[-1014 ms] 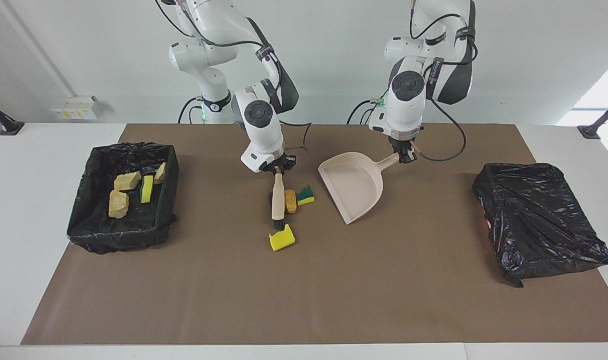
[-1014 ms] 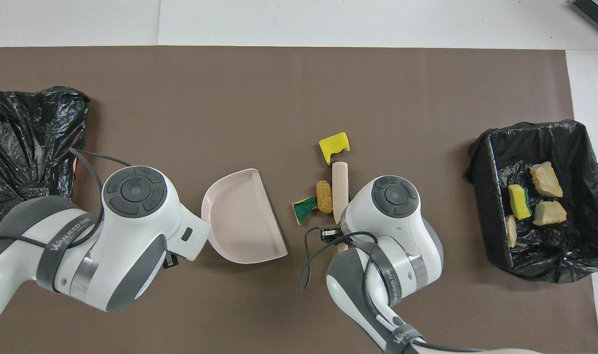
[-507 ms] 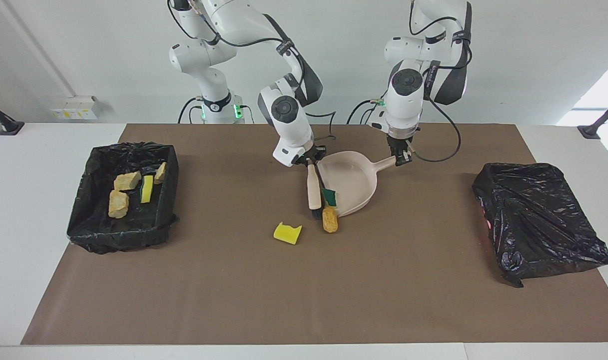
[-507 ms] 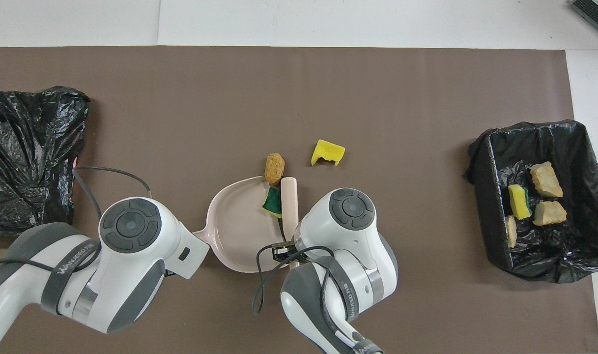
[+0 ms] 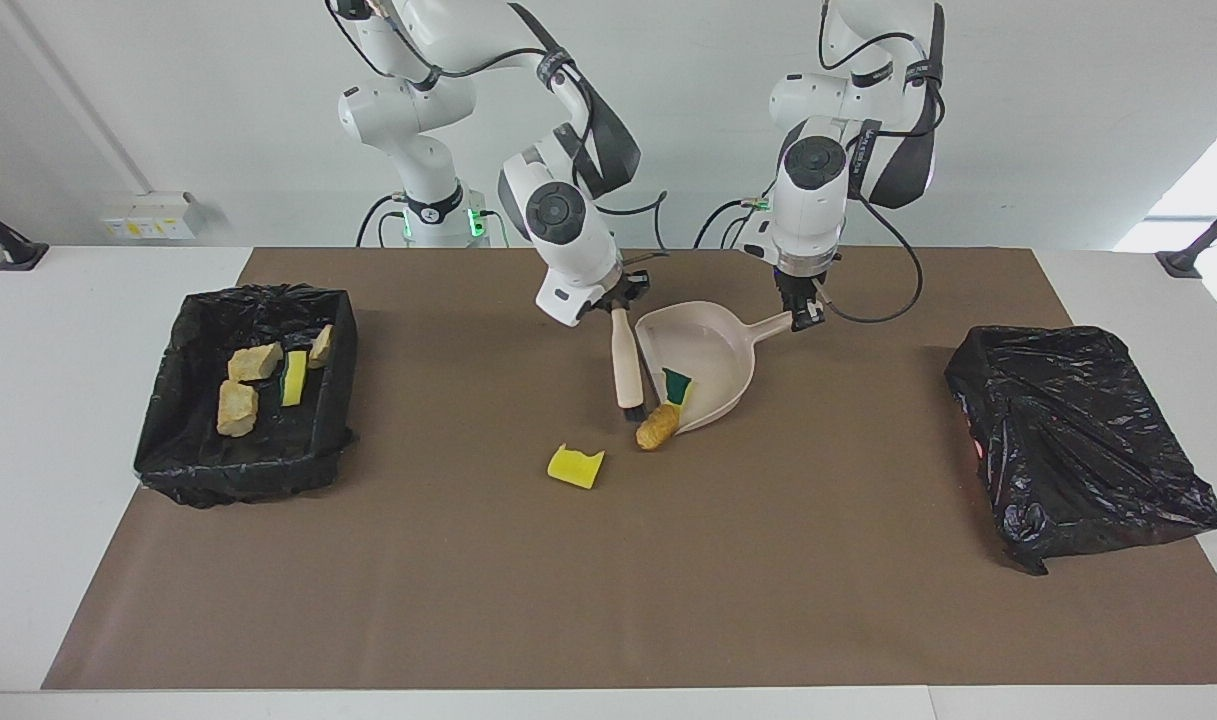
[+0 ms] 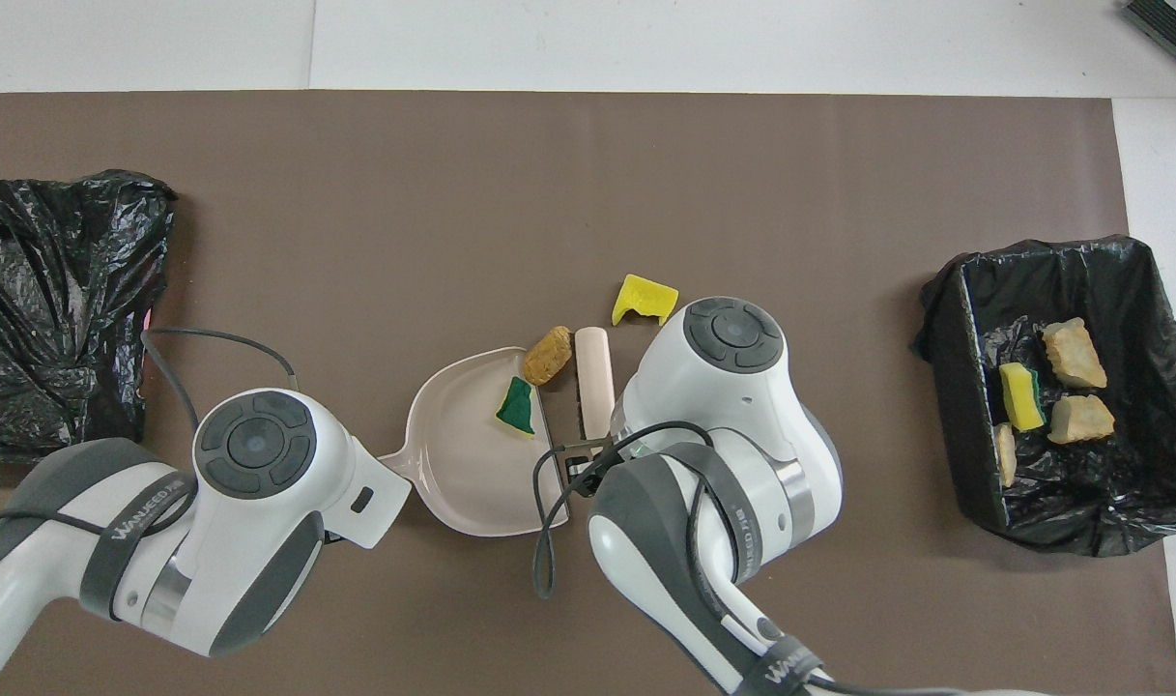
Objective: Sweep and dump trash in bin
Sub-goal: 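Sweep the sponge and cork into the dustpan with the right gripper's brush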
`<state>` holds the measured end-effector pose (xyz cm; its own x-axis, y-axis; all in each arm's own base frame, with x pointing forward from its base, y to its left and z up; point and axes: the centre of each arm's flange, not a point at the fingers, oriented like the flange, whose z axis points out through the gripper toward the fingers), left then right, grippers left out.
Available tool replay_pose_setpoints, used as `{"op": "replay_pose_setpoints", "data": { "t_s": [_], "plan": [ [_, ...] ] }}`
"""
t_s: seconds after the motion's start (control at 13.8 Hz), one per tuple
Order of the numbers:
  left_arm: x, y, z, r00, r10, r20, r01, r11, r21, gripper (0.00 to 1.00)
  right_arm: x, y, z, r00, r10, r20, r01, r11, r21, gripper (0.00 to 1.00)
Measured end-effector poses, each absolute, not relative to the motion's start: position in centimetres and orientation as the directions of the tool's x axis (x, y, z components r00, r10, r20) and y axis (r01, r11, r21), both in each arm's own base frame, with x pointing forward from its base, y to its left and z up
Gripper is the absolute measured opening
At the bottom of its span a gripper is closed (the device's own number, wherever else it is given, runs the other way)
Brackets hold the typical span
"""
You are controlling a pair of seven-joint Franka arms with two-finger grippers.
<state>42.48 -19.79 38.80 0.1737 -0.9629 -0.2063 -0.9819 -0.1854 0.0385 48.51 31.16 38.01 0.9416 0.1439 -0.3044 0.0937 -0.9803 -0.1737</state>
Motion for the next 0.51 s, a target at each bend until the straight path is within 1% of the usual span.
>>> {"op": "replay_pose_setpoints", "data": {
  "t_s": [0.14,0.29,0.36,0.51],
  "plan": [
    [42.5,-19.7,38.8,0.206,-0.956,-0.208,-0.976,-0.217,0.033,0.32,50.2,28.2,37.9,0.954,0.156,-0.254,0.150,-0.988,-0.044,0.26],
    [42.5,-19.7,38.7,0.293,-0.933,-0.210,-0.953,-0.303,0.014,0.32,52.0,24.8,37.5,0.958,0.184,-0.220,0.206,-0.975,0.081,0.26],
    [42.5,-19.7,38.7,0.320,-0.924,-0.211,-0.944,-0.329,0.009,0.32,52.9,22.9,37.0,0.951,0.218,-0.218,0.249,-0.960,0.127,0.26],
    [42.5,-19.7,38.7,0.364,-0.907,-0.211,-0.928,-0.372,-0.001,0.32,54.7,19.5,35.9,0.933,0.269,-0.238,0.313,-0.935,0.168,0.26]
  ]
}}
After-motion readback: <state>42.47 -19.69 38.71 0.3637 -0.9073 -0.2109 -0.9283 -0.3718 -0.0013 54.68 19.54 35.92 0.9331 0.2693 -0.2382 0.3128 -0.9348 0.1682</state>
